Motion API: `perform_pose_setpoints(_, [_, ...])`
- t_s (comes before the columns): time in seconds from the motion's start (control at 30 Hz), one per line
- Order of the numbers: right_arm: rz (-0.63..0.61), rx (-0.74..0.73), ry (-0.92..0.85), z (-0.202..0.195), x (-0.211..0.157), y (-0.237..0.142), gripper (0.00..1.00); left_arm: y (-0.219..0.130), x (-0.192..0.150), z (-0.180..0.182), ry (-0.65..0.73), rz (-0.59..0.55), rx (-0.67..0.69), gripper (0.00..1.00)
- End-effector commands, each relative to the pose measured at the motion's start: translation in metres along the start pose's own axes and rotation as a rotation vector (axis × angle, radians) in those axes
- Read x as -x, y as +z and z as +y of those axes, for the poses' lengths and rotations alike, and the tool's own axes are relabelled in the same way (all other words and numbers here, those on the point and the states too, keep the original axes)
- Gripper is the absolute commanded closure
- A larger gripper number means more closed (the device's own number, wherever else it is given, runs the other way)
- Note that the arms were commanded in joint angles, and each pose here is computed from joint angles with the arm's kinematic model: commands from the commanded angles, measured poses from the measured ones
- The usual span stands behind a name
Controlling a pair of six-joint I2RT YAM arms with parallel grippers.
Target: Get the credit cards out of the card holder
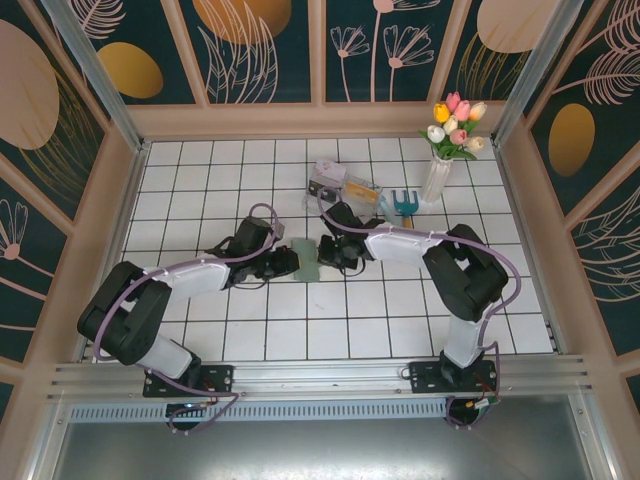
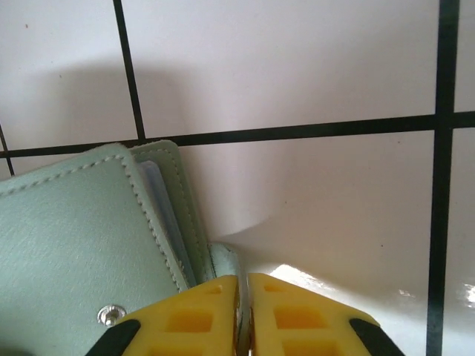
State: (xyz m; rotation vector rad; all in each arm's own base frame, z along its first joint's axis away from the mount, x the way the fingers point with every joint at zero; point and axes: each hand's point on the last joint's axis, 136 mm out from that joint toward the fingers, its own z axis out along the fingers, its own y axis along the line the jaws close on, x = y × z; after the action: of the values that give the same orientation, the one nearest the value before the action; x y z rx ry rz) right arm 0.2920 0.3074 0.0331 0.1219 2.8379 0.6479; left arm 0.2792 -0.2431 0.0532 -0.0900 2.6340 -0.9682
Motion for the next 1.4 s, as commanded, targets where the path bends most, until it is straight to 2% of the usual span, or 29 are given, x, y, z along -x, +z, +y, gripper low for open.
perform_pose_setpoints(0.0, [-0.059, -0.023, -0.036, 0.004, 0.014, -0.008, 0.91, -0.003, 0.009, 0.014, 0.011, -0.029, 0.102, 0.62])
perform_pose_setpoints(0.1, [-0.087, -0.023, -0.074, 0.004, 0.017, -0.019, 0.93, -0.01, 0.021, 0.021, -0.014, -0.086, 0.166, 0.43])
perform_pose_setpoints(0.37, [-0.102, 0.15, -0.216, 0.045, 0.024, -0.064, 0.95, -0.038, 0.051, 0.016, -0.106, -0.248, 0.156, 0.12])
perform_pose_setpoints(0.4, [-0.1, 0.178, -0.222, 0.051, 0.023, -0.068, 0.95, -0.043, 0.054, 0.016, -0.123, -0.267, 0.146, 0.02])
perform_pose_setpoints(0.6, [-0.055, 0.311, -0.191, 0.079, 0.017, -0.079, 0.95, -0.063, 0.065, 0.028, -0.227, -0.336, 0.09, 0.02])
perform_pose_setpoints(0.9, [-0.016, 0.367, -0.186, 0.092, 0.01, -0.072, 0.95, -0.067, 0.062, 0.027, -0.242, -0.33, 0.046, 0.02])
perform_pose_setpoints(1.2, [-0.059, 0.166, -0.14, 0.054, 0.018, -0.057, 0.95, -0.073, 0.062, 0.026, -0.186, -0.328, 0.068, 0.02])
perform_pose_setpoints(1.37, [-0.058, 0.146, -0.121, 0.047, 0.016, -0.052, 0.95, -0.066, 0.056, 0.018, -0.145, -0.272, 0.024, 0.06])
